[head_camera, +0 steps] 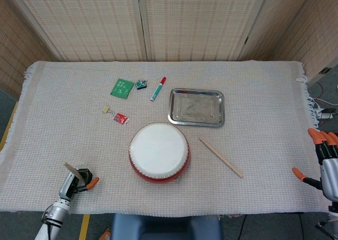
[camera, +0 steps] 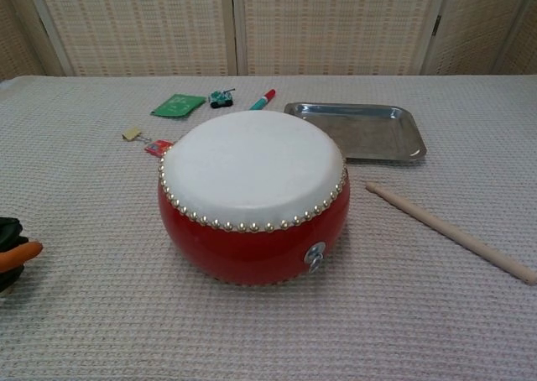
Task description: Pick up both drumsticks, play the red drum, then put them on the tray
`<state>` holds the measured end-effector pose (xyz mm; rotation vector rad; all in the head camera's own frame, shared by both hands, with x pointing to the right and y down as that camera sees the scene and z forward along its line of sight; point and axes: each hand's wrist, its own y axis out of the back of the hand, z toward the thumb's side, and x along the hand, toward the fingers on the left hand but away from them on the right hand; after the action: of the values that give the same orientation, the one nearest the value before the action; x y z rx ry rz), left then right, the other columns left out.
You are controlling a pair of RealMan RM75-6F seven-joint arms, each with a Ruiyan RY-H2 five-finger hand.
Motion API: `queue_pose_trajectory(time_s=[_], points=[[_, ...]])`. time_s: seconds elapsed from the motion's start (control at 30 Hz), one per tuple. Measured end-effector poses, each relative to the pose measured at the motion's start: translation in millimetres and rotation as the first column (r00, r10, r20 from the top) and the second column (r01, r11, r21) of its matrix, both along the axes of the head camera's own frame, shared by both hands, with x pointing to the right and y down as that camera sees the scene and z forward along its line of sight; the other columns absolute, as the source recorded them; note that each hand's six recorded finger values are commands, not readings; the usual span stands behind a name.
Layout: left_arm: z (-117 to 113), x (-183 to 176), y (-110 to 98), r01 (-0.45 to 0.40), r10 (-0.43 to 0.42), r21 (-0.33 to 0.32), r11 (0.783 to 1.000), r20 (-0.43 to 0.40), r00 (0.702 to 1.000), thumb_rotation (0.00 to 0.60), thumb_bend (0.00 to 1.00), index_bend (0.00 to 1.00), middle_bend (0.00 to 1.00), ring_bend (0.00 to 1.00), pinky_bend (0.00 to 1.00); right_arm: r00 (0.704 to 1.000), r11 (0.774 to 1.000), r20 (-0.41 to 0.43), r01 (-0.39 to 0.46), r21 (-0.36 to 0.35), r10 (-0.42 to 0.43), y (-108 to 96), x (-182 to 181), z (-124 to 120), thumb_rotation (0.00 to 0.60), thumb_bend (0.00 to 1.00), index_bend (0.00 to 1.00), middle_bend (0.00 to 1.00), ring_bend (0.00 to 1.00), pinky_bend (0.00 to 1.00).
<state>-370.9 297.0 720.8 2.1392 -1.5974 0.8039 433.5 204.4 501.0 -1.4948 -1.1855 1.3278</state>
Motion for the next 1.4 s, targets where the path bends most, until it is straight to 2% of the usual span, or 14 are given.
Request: queue_pose_trajectory(time_s=[0.1, 0.17, 0.33, 0.5, 0.67, 0.8, 0.9, 1.0, 1.13, 1.27, 1.4], points=[[2, 0, 1, 0.003, -0.003, 0.002, 1.000, 0.005, 1.000, 0.600, 0.34, 0.90, 0.92, 0.85, 0.97, 1.000, 1.000, -0.001, -0.001, 0.000, 0.001, 0, 0, 0, 0.600, 0.02, 0.00, 0.10, 0.00, 0.11], [4, 0, 1, 0.008, -0.008, 0.005, 1.000, 0.006, 1.000, 0.600, 0.37, 0.93, 0.95, 0.88, 1.00, 1.000, 1.000, -0.001, -0.002, 0.000, 0.002, 0, 0, 0, 0.600, 0.02, 0.00, 0.10, 0.00, 0.11], [7, 0, 1, 0.005, -0.005, 0.013, 1.000, 0.018, 1.000, 0.600, 0.47, 0.99, 1.00, 0.94, 1.00, 1.000, 1.000, -0.001, -0.004, 0.000, 0.004, 0, 1, 0, 0.600, 0.02, 0.00, 0.10, 0.00, 0.11], [9, -3, 1, -0.021, 0.020, 0.024, 0.999, 0.043, 0.999, 0.600, 0.58, 1.00, 1.00, 0.99, 1.00, 1.000, 1.000, 0.000, -0.004, -0.004, 0.004, 0, 1, 1, 0.600, 0.02, 0.00, 0.10, 0.00, 0.11], [5, -4, -4, -0.081, 0.074, 0.067, 0.994, 0.097, 0.993, 0.600, 0.71, 1.00, 1.00, 1.00, 1.00, 1.000, 1.000, 0.007, -0.005, -0.012, 0.005, 0, 1, 3, 0.600, 0.02, 0.00, 0.10, 0.00, 0.11], [-2, -7, -10, -0.147, 0.128, 0.107, 0.983, 0.167, 0.978, 0.600, 0.74, 1.00, 1.00, 1.00, 1.00, 0.999, 0.999, 0.029, -0.014, -0.039, 0.015, 2, 1, 6, 0.600, 0.02, 0.00, 0.10, 0.00, 0.12], [-8, -12, -17, -0.207, 0.170, 0.138, 0.969, 0.242, 0.955, 0.600, 0.75, 1.00, 1.00, 1.00, 1.00, 0.999, 0.996, 0.040, -0.025, -0.080, 0.028, 4, 2, 11, 0.600, 0.02, 0.00, 0.10, 0.00, 0.12], [-18, -19, -28, -0.274, 0.206, 0.173, 0.946, 0.333, 0.920, 0.600, 0.75, 1.00, 1.00, 1.00, 1.00, 0.998, 0.990, 0.054, -0.036, -0.136, 0.043, 6, 1, 17, 0.600, 0.02, 0.00, 0.10, 0.00, 0.12], [-36, -30, -47, -0.373, 0.237, 0.216, 0.902, 0.474, 0.848, 0.600, 0.75, 1.00, 1.00, 1.00, 1.00, 0.995, 0.976, 0.075, -0.042, -0.212, 0.059, 8, -2, 27, 0.600, 0.02, 0.00, 0.11, 0.00, 0.13], [-50, -37, -62, -0.432, 0.243, 0.238, 0.870, 0.556, 0.795, 0.600, 0.75, 1.00, 1.00, 1.00, 1.00, 0.994, 0.968, 0.083, -0.042, -0.249, 0.065, 8, -5, 32, 0.600, 0.02, 0.00, 0.11, 0.00, 0.14], [-69, -41, -81, -0.503, 0.233, 0.257, 0.825, 0.657, 0.717, 0.600, 0.73, 1.00, 1.00, 1.00, 1.00, 0.994, 0.938, 0.092, -0.018, -0.346, 0.054, 8, -18, 57, 0.600, 0.02, 0.00, 0.11, 0.00, 0.14]])
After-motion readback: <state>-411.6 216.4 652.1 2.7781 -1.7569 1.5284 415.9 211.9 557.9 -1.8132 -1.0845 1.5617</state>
